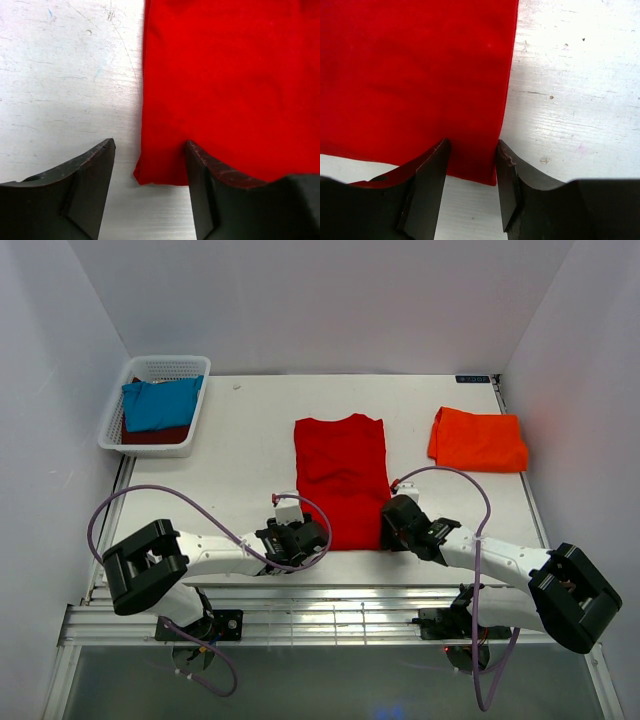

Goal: Fold and stack the t-shirts
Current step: Fold the tshirt

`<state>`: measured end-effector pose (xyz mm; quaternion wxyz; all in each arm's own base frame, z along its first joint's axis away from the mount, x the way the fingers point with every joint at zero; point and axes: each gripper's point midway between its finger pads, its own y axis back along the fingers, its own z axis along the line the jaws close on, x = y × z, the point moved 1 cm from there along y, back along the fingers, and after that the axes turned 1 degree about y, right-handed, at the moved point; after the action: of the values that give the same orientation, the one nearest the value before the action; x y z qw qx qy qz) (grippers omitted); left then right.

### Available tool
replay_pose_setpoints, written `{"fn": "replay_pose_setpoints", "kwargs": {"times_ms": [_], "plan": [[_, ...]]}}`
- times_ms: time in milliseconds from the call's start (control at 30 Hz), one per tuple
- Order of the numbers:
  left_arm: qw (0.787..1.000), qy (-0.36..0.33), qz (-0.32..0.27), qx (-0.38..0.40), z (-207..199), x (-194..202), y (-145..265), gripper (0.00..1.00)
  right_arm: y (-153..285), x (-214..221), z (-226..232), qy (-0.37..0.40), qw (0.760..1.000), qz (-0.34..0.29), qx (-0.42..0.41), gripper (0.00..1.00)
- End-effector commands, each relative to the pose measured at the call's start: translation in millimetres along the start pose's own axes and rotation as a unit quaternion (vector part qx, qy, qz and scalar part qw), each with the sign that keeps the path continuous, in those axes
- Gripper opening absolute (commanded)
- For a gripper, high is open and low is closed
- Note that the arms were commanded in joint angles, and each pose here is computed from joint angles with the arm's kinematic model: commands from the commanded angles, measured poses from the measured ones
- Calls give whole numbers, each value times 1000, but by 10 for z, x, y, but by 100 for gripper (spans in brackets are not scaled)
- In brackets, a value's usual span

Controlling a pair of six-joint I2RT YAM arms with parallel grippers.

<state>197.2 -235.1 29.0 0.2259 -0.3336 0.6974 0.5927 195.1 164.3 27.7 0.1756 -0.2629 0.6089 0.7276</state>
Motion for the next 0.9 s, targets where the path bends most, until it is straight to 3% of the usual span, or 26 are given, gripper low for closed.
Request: {"fn": "replay_pose_setpoints", "kwargs": {"times_ms": [0, 100, 200, 233, 267, 333, 467, 633, 733, 867], "plan": [[997, 7, 77, 12, -36, 311, 24, 66, 7, 112, 25, -7, 1000, 14, -9, 47], [996, 3, 83, 11, -41, 350, 16, 58, -2, 136, 30, -6, 1000, 16, -8, 40], [996, -1, 88, 23, -90, 374, 21, 40, -16, 173, 20, -4, 1000, 22, -5, 30], [996, -4, 89, 27, -98, 387, 19, 32, -16, 172, 19, -2, 1000, 21, -5, 21], [995, -5, 89, 34, -117, 399, 17, 13, -20, 187, 13, -2, 1000, 23, -3, 16], [996, -9, 87, 33, -108, 409, 19, 0, -18, 204, 2, -2, 1000, 27, 1, 8], [998, -15, 57, -3, 41, 293, 71, 0, 55, 181, 57, 3, 1000, 16, 0, 8], [1000, -10, -17, -17, -18, -184, 209, 0, 286, -232, 208, 0, 999, -34, -7, 8], [999, 0, -33, 10, -167, -393, 347, 0, 464, -516, 342, -1, 998, -62, -16, 8], [999, 8, -38, 31, -223, -468, 486, 0, 592, -556, 410, 15, 998, -60, -13, 8]]}}
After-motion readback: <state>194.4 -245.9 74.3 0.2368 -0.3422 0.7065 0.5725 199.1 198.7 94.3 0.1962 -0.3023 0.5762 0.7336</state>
